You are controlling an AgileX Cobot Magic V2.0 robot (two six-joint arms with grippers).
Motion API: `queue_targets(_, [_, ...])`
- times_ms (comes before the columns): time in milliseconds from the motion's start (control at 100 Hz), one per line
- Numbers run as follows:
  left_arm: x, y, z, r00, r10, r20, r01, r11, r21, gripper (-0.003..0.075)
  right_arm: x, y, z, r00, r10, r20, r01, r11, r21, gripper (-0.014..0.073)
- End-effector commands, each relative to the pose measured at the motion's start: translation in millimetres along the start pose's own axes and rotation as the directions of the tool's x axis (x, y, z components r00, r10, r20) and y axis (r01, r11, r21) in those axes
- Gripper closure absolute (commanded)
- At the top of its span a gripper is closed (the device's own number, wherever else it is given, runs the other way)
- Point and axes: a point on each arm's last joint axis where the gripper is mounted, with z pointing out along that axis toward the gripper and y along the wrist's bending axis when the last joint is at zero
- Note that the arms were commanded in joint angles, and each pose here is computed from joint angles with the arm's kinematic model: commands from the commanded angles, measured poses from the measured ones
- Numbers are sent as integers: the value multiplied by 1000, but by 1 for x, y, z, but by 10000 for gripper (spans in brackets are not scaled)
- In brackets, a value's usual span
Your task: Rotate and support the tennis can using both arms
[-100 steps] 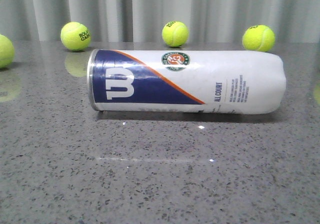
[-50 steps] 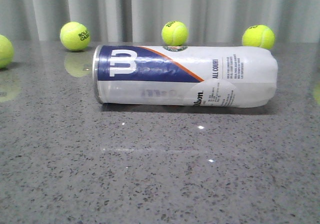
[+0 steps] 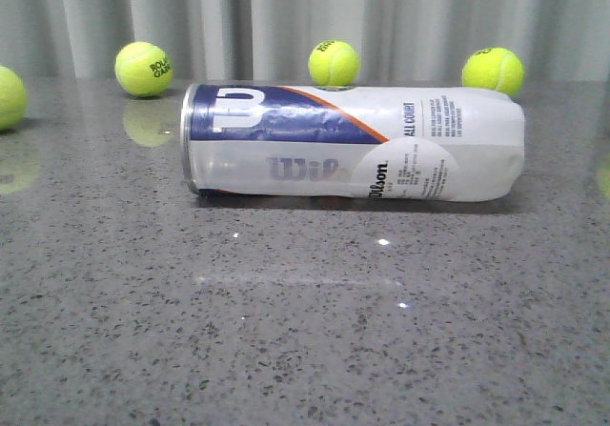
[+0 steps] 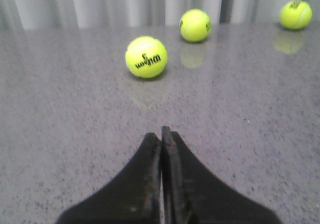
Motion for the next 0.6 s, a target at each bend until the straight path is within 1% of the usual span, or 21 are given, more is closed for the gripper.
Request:
queue_targets(0, [-25,-1,2,998,-28,-65,29,999,17,741,-15,2,-1,995,-19,93,19,1000,-3,662])
queue_targets(80, [-37,-1,7,985,-31,-168,36,999,25,741,-15,2,-1,995,-19,93,19,1000,-3,662])
queue_targets(160, [-46,-1,18,960,-31,-279,41,999,31,741,-15,2,-1,995,-19,93,19,1000,-3,662])
queue_targets(250, [-58,-3,28,941,-23,-336,45,997,57,734,-15,2,-1,995,-19,93,19,1000,-3,662])
queue_targets(290, [-63,-4,33,934,-17,-357,44,997,65,708,-15,2,-1,995,-19,93,19,1000,-3,662])
queue_targets(340, [-67,-5,40,922,-18,-387,51,996,76,645,-15,2,-1,995,-19,93,19,1000,-3,662])
queue_targets(370, [-70,-6,45,912,-25,-409,64,994,83,579,-15,2,-1,995,-19,93,19,1000,-3,662])
queue_targets(390, [-71,-7,47,908,-32,-417,76,993,89,549,-15,2,-1,995,-19,93,19,1000,-3,662])
queue_targets(430, [-74,-10,52,895,-45,-444,101,989,105,446,-15,2,-1,995,-19,93,19,1000,-3,662])
queue_targets(440, [-74,-10,54,890,-47,-454,107,988,107,409,-15,2,-1,995,-19,93,19,1000,-3,662])
queue_targets(460, [-75,-11,56,885,-54,-463,120,986,114,373,-15,2,-1,995,-19,93,19,1000,-3,662])
queue_targets(470, [-75,-12,58,880,-55,-471,124,986,116,338,-15,2,-1,995,-19,93,19,1000,-3,662])
queue_targets(510, [-78,-14,64,866,-76,-495,158,979,126,247,-15,2,-1,995,-19,93,19,1000,-3,662])
queue_targets(560, [-80,-17,71,846,-101,-523,201,970,137,182,-15,2,-1,995,-19,93,19,1000,-3,662])
queue_targets(590, [-82,-20,74,835,-119,-537,231,962,146,167,-15,2,-1,995,-19,93,19,1000,-3,662])
